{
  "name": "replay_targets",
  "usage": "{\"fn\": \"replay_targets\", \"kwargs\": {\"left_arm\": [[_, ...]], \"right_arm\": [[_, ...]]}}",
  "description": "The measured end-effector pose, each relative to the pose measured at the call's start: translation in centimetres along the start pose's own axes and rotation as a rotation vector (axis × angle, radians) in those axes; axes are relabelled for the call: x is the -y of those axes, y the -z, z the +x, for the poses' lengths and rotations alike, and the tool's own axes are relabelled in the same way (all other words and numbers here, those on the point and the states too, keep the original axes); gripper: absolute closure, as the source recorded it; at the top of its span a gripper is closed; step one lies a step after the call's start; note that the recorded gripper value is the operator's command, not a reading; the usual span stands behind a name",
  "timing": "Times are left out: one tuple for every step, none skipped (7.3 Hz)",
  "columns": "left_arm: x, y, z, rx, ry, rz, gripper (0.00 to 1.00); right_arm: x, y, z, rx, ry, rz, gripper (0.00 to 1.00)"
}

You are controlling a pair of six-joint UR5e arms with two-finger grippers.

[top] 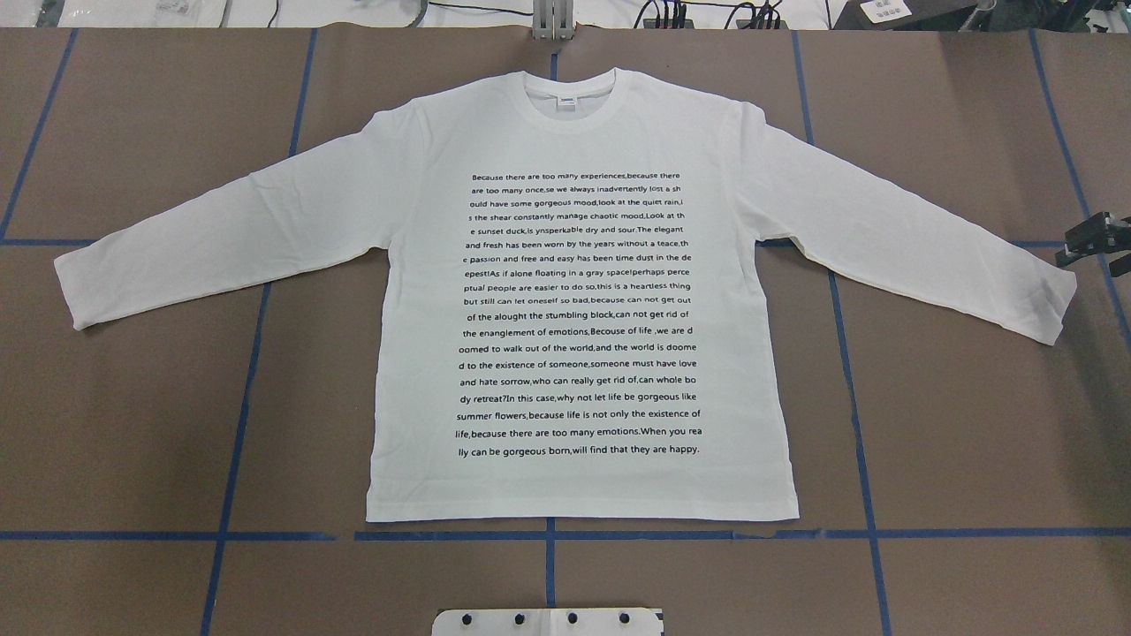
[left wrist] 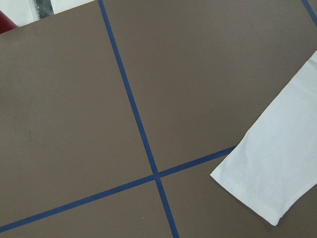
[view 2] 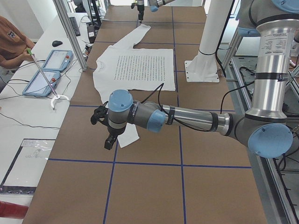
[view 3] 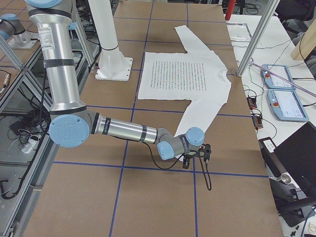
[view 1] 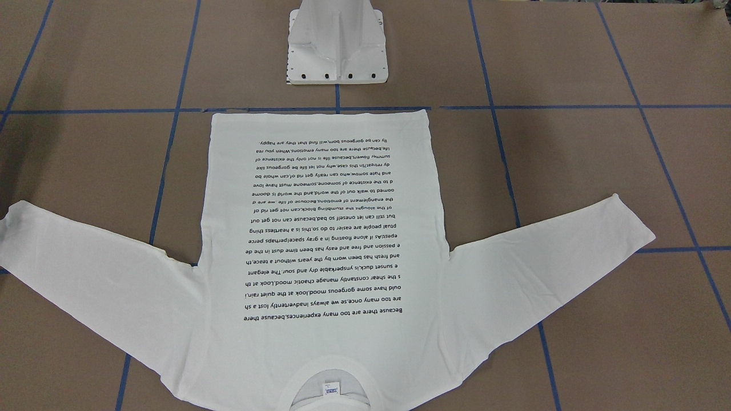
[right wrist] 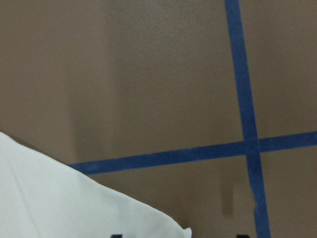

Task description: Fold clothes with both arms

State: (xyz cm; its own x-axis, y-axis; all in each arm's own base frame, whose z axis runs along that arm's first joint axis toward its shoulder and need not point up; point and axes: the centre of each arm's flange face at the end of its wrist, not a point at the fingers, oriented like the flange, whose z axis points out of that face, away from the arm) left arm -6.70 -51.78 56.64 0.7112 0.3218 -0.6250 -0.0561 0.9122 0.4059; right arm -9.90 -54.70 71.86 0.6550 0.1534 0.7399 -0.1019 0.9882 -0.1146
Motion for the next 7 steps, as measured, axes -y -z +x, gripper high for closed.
{"fn": "replay_targets", "kwargs": {"left_arm": [[0.0, 0.0, 0.0, 0.0, 0.0, 0.0, 0.0], [0.0, 0.0, 0.0, 0.0, 0.0, 0.0, 0.0], [0.0, 0.0, 0.0, 0.0, 0.0, 0.0, 0.0], [0.0, 0.0, 0.0, 0.0, 0.0, 0.0, 0.0], [0.0, 0.0, 0.0, 0.0, 0.0, 0.0, 0.0], [0.0, 0.0, 0.0, 0.0, 0.0, 0.0, 0.0], [0.0, 0.0, 0.0, 0.0, 0.0, 0.0, 0.0]], "right_arm": [[0.0, -0.6, -0.2, -0.003, 0.003, -0.009, 0.24], [0.0, -1.0, -0.3, -0.006, 0.004, -0.017, 0.3], [-0.1, -1.3, -0.3, -0.007, 0.003, -0.022, 0.36], [-0.1, -1.5, -0.3, -0.008, 0.003, -0.025, 0.48], [-0.2, -1.6, -0.3, -0.009, 0.004, -0.027, 0.78], [-0.2, -1.6, -0.4, -0.009, 0.001, -0.028, 1.0], [-0.1, -1.6, -0.5, -0.008, -0.005, -0.029, 1.0]]}}
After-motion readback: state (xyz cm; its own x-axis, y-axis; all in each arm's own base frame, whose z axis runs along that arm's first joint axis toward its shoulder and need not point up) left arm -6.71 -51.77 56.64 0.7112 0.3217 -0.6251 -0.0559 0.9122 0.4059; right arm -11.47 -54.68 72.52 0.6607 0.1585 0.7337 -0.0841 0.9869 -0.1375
